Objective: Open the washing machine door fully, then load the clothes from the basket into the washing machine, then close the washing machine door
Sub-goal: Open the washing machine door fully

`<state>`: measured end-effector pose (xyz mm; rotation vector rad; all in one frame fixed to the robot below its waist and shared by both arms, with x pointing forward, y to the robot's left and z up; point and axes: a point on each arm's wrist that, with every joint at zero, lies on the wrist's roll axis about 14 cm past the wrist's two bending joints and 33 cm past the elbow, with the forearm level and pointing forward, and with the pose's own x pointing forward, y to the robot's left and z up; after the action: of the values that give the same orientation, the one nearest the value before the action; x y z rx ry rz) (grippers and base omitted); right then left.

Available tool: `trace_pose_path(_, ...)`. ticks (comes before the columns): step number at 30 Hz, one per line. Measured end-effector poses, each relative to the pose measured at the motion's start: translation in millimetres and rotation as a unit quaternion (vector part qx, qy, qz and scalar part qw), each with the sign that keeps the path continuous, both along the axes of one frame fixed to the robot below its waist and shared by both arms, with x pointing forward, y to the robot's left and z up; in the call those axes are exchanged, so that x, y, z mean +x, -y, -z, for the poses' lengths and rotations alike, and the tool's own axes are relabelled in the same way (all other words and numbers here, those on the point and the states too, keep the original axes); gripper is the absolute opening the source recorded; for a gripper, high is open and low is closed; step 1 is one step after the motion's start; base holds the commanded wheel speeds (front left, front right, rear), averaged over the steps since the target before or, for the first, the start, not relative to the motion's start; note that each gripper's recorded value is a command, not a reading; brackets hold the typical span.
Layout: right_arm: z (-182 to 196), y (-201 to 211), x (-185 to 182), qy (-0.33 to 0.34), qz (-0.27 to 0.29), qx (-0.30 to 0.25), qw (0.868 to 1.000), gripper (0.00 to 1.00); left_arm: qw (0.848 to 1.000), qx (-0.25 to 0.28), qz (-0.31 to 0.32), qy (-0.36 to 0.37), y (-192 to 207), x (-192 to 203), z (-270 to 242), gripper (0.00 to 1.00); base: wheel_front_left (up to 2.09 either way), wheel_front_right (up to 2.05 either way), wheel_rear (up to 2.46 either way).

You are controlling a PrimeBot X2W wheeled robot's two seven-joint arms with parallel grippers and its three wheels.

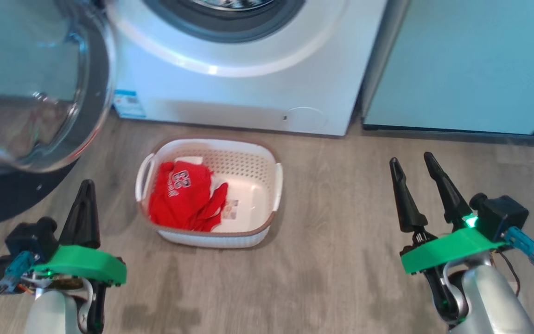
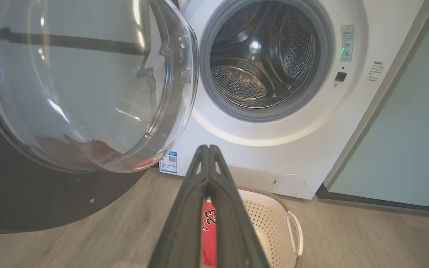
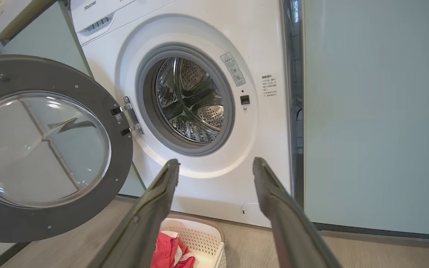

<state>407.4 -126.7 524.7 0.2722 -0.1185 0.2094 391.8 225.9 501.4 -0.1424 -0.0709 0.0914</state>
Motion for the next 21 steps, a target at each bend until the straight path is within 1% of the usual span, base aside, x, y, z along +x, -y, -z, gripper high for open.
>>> trace_pose_path(7, -4, 40, -19, 0.004, 0.059, 0.001, 0.998, 1.0, 0.998, -0.023, 0.047, 0.04, 39, 11, -24, 0.0, 0.0, 0.0, 0.0)
trace_pose_path(11, -6, 58, -25, 0.007, 0.086, 0.003, 0.996, 1.0, 0.996, -0.025, 0.071, 0.049, 57, 11, -30, 0.0, 0.0, 0.0, 0.0)
trace_pose_path(15, -4, 70, -30, 0.005, 0.104, 0.003, 0.995, 1.0, 0.995, -0.024, 0.083, 0.051, 68, 12, -31, 0.0, 0.0, 0.0, 0.0)
trace_pose_path(21, 1, 78, -37, -0.002, 0.116, 0.009, 0.993, 1.0, 0.994, -0.032, 0.101, 0.039, 84, 7, -23, 0.0, 0.0, 0.0, 0.0)
